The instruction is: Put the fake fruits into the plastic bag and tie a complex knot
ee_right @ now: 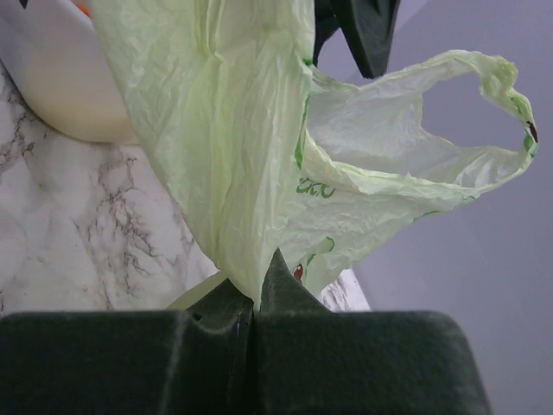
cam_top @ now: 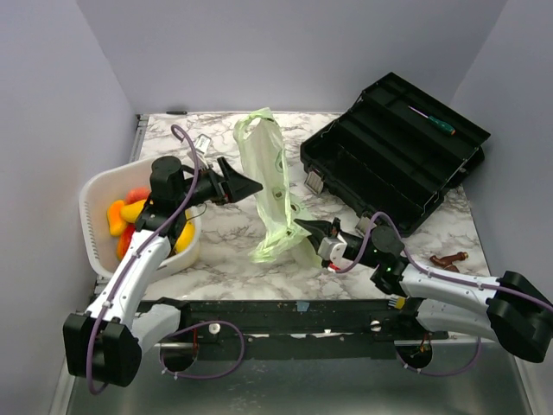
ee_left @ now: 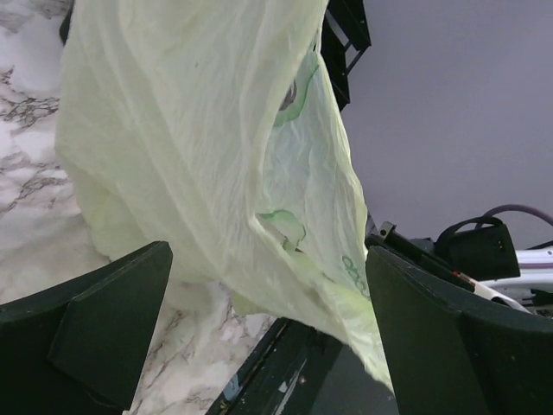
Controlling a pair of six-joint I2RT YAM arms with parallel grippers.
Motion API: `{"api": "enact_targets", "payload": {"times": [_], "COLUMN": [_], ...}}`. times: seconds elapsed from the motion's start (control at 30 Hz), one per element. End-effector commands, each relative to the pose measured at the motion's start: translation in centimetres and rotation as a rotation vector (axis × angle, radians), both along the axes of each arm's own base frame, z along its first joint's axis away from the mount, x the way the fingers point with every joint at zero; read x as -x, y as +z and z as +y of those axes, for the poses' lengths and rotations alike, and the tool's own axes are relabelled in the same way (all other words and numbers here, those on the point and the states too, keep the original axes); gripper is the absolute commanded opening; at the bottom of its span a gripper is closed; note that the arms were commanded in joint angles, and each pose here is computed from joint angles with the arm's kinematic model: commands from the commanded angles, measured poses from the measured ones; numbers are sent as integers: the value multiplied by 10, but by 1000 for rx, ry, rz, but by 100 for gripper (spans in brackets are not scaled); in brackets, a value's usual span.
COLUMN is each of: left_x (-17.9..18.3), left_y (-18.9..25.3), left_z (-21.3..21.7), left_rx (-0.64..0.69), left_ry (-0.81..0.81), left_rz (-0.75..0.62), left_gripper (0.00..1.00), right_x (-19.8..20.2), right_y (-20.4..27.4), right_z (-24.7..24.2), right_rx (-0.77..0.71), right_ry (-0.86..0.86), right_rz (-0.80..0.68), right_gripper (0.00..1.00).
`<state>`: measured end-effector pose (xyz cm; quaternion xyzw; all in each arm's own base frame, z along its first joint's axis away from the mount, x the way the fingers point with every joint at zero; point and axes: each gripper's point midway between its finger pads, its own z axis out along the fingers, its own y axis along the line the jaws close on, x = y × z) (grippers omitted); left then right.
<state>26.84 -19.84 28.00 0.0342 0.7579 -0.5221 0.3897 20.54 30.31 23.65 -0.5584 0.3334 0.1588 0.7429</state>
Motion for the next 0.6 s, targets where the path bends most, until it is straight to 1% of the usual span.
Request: {"api": "enact_targets", "payload": {"times": [0.0,0.1,0.13,0.2,0.23,0.27,0.3,0.33,0.37,0.4,0.47,0.5,0.53,0.57], "left_x": [-7,-3,0,5,8,9,9,9,9,12,18,20,21,22], "left_y": [11,0,-5,-11,-10,-6,0,4,5,7,3,0,-3,-7], "left_z": [-16,-25,-28,-32,-32,-29,-25,-21,-18,-16,-14,-14,-15,-14], "left_rx": [68,68,61,62,63,52,38,26,8,-2,-15,-16,-21,-28], "left_ry": [-22,-48,-59,-89,-104,-102,-93,-79,-60,-51,-56,-61,-65,-63], "left_rz": [-11,13,24,43,41,23,-3,-18,-23,-32,-18,-6,4,12], "left_gripper": [98,98,95,70,53,36,21,13,6,4,2,1,0,0], "right_x": [11,12,13,13,11,9,4,3,3,7,20,28,36,41], "right_y": [0,-3,-4,-2,-1,1,-3,-12,-25,-33,-35,-25,-16,2], "right_z": [4,5,5,5,4,1,-4,-10,-18,-28,-46,-52,-58,-61], "right_rx": [2,14,13,-1,-8,-19,-12,32,91,131,163,136,132,95], "right_ry": [50,57,58,54,42,23,-15,-50,-85,-111,-136,-135,-129,-122], "right_rz": [-49,-63,-63,-42,-10,34,120,209,291,351,449,494,539,565], "right_gripper": [1,1,1,1,4,17,31,49,63,77,94,99,100,100]}}
